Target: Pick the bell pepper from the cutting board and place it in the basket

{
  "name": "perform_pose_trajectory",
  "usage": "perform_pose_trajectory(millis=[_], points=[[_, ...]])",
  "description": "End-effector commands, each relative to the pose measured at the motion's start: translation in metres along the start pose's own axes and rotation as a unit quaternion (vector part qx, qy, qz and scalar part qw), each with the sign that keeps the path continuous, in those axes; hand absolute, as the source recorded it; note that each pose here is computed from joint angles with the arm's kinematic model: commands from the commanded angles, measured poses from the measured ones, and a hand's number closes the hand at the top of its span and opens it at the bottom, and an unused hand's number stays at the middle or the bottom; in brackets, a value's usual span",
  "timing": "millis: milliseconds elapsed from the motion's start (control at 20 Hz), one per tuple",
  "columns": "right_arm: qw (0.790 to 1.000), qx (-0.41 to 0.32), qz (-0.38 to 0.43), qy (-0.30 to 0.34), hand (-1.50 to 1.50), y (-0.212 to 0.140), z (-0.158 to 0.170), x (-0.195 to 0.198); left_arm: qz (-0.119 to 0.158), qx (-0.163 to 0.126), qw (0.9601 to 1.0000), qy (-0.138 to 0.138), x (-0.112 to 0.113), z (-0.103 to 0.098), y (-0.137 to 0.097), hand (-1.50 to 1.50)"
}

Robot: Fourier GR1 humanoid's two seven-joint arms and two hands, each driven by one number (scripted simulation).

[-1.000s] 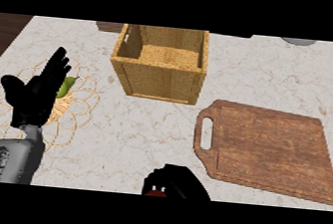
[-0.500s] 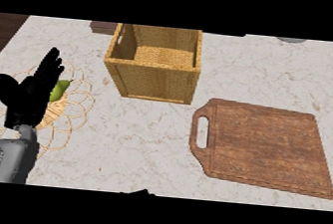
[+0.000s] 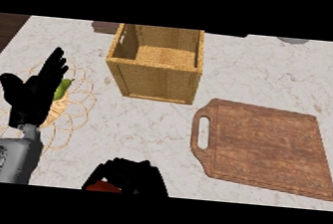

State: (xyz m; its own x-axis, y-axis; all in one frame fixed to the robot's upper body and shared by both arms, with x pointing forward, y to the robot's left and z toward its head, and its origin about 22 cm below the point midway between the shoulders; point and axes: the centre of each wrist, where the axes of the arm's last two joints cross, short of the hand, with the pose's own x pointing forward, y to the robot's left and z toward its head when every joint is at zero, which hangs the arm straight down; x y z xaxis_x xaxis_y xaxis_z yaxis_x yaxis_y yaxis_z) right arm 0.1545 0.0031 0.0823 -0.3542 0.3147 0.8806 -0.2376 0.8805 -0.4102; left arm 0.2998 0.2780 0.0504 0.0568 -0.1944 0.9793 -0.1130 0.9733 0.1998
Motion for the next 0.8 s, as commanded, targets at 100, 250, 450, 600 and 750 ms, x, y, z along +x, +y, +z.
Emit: perform_pose_trajectory(millis=[100,250,450,600,750], points=[[0.998,-0.061,0.003,0.002,1.5,-0.018,-0.065,0.04,0.001,-0.005,1.0,0.0,-0.008,0.002,-0.01,0.0],[0.996,-0.082,0.019,0.022,1.5,-0.024,-0.1,0.059,-0.006,-0.006,0.9999,-0.013,0.004,-0.004,0.002,0.0],[0.991,-0.105,0.069,0.033,1.5,-0.019,-0.137,0.075,-0.001,-0.017,0.9998,-0.004,-0.002,-0.009,-0.01,0.0],[0.988,-0.101,0.108,0.043,1.5,-0.019,-0.161,0.103,-0.007,-0.016,0.9998,-0.01,0.003,-0.012,-0.026,0.0],[0.985,-0.108,0.121,0.059,1.5,-0.013,-0.179,0.091,-0.009,-0.015,0.9998,-0.012,0.007,-0.012,-0.01,0.0]])
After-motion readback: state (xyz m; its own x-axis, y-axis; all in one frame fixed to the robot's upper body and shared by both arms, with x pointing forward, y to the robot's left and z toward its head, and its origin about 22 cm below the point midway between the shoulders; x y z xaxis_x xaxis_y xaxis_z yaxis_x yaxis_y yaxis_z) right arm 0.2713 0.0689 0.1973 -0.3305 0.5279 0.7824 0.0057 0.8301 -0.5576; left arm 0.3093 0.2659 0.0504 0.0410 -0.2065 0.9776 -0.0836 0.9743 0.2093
